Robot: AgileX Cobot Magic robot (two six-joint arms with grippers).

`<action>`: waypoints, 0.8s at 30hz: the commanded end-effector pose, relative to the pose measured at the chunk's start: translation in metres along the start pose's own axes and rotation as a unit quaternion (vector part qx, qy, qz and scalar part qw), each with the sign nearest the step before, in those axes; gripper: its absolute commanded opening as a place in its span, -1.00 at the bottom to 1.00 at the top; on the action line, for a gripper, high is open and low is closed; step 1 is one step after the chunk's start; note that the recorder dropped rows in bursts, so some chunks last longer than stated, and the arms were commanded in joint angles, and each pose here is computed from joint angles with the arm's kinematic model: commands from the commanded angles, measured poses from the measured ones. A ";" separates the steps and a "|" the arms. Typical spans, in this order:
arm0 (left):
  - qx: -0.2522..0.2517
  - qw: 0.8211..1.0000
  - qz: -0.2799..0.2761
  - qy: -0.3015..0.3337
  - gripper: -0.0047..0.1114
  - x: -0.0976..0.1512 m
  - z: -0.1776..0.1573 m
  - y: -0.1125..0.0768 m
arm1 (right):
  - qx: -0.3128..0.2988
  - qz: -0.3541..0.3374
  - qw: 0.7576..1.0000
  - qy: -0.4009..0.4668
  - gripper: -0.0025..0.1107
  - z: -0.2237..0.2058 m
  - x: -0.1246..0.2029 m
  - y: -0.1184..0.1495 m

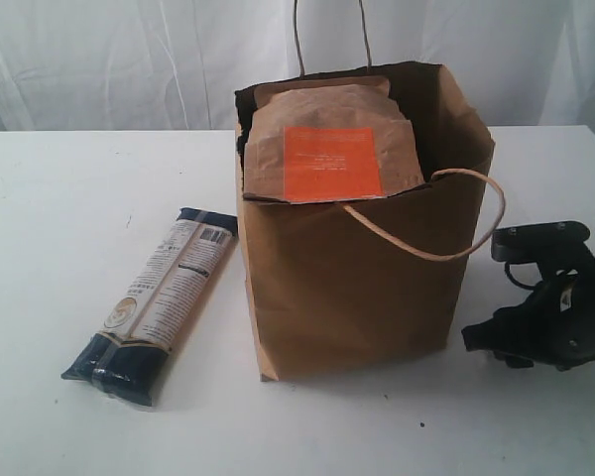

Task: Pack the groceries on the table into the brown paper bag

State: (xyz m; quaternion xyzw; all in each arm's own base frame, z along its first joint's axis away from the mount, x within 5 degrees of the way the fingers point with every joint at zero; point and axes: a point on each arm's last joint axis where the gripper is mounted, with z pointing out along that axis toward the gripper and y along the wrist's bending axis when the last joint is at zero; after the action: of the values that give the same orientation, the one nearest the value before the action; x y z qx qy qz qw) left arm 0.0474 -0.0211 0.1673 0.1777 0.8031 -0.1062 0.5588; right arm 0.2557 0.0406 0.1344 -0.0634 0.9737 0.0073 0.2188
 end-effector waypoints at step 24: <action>0.000 1.000 -0.002 0.001 -0.92 0.001 0.000 0.000 | 0.006 0.004 1.000 -0.018 -0.84 -0.019 -0.003 -0.004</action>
State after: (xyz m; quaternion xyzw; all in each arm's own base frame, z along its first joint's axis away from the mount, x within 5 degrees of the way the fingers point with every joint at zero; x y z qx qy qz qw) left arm 0.0474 -0.0211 0.1673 0.1777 0.8031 -0.1062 0.5588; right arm 0.2552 0.0404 0.1409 -0.0629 0.9716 0.0078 0.2281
